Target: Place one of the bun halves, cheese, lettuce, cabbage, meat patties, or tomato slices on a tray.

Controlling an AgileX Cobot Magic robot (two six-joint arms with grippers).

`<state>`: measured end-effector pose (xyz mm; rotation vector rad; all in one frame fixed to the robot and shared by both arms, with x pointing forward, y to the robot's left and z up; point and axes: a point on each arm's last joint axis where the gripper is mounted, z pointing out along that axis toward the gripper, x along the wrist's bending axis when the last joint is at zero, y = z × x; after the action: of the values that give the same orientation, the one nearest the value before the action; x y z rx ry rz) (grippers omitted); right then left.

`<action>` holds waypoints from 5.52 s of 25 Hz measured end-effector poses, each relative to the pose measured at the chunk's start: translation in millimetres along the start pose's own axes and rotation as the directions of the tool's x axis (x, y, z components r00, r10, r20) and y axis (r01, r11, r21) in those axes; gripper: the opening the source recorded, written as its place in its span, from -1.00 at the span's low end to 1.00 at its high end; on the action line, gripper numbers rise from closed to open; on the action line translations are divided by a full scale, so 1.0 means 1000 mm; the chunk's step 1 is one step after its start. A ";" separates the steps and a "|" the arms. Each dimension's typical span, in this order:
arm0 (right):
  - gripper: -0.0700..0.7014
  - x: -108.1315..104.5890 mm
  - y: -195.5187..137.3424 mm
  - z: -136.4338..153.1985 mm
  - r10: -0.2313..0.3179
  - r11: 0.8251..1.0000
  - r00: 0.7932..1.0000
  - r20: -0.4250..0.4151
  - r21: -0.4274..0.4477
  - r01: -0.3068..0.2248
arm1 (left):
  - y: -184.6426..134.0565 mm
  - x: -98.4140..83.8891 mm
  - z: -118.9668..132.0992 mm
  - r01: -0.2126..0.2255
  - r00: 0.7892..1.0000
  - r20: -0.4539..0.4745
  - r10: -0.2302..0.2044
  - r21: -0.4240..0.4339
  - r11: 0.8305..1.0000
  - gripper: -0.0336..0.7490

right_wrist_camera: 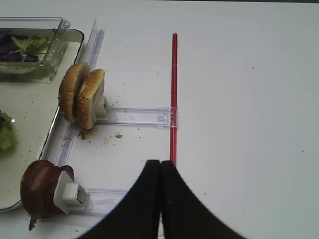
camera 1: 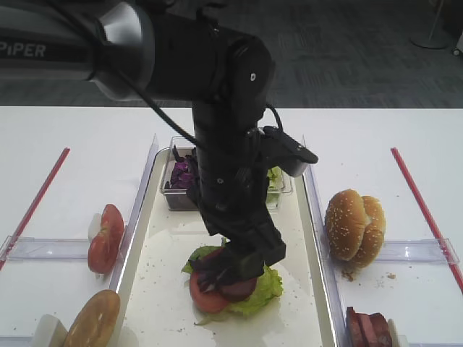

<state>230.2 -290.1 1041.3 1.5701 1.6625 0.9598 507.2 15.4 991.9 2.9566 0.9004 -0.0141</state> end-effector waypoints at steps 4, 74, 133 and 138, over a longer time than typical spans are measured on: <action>0.13 0.000 0.000 0.000 0.000 1.000 1.000 0.000 0.000 0.000 | 0.008 0.001 -0.015 -0.003 1.000 -0.011 0.003 -0.043 0.999 0.37; 0.13 0.000 0.000 0.000 0.006 1.000 1.000 0.000 0.000 -0.006 | -0.132 0.244 -0.049 0.604 0.780 -0.121 -0.614 -0.111 0.789 0.37; 0.13 0.000 0.000 0.000 0.006 1.000 1.000 0.000 0.000 -0.006 | -0.169 0.256 -0.083 0.690 0.706 -0.012 -0.708 -0.216 0.691 0.37; 0.13 0.000 0.000 0.000 0.006 1.000 1.000 0.000 0.000 -0.006 | -0.174 0.248 -0.082 0.688 0.711 -0.008 -0.703 -0.197 0.698 0.37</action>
<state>230.2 -290.1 1041.3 1.5758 1.6588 0.9628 615.7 301.8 1059.5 2.2761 1.8693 0.1541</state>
